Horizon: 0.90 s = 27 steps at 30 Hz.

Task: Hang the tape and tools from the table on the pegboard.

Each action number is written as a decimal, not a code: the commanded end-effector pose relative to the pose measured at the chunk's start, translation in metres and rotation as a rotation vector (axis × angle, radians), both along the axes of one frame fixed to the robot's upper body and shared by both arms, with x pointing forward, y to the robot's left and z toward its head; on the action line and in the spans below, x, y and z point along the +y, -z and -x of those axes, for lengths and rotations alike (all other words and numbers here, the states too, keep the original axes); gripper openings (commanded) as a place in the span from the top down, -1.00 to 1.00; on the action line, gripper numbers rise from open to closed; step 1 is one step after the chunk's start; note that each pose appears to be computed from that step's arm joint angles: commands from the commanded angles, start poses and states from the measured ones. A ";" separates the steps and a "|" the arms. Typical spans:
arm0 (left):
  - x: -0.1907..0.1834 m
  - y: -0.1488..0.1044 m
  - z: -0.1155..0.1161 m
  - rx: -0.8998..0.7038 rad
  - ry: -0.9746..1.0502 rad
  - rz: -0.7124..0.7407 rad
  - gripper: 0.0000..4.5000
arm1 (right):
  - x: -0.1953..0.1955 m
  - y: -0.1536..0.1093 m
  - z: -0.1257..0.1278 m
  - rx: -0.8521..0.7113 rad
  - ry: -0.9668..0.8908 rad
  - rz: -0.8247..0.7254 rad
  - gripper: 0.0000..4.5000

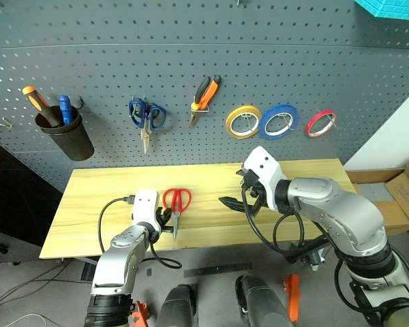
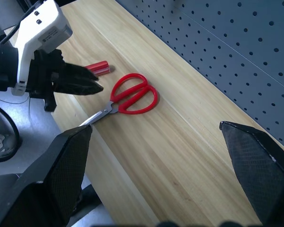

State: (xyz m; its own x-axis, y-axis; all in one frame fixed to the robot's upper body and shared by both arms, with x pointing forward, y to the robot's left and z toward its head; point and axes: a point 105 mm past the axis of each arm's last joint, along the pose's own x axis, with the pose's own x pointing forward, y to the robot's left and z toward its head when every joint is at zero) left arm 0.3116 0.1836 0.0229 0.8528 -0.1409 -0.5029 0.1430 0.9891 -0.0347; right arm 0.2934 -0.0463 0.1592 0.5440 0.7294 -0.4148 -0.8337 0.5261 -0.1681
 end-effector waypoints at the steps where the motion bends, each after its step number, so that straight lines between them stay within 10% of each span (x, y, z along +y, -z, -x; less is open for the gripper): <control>1: -0.007 -0.003 -0.001 0.053 0.005 -0.013 -0.21 | -0.001 -0.011 0.004 -0.022 -0.038 -0.019 -1.00; 6: -0.015 0.004 -0.002 0.165 0.007 -0.010 -0.99 | -0.007 -0.005 0.008 0.008 -0.063 0.007 -1.00; 27: -0.022 0.037 -0.025 0.379 -0.125 0.060 -0.83 | -0.005 -0.001 0.011 0.019 -0.085 0.030 -1.00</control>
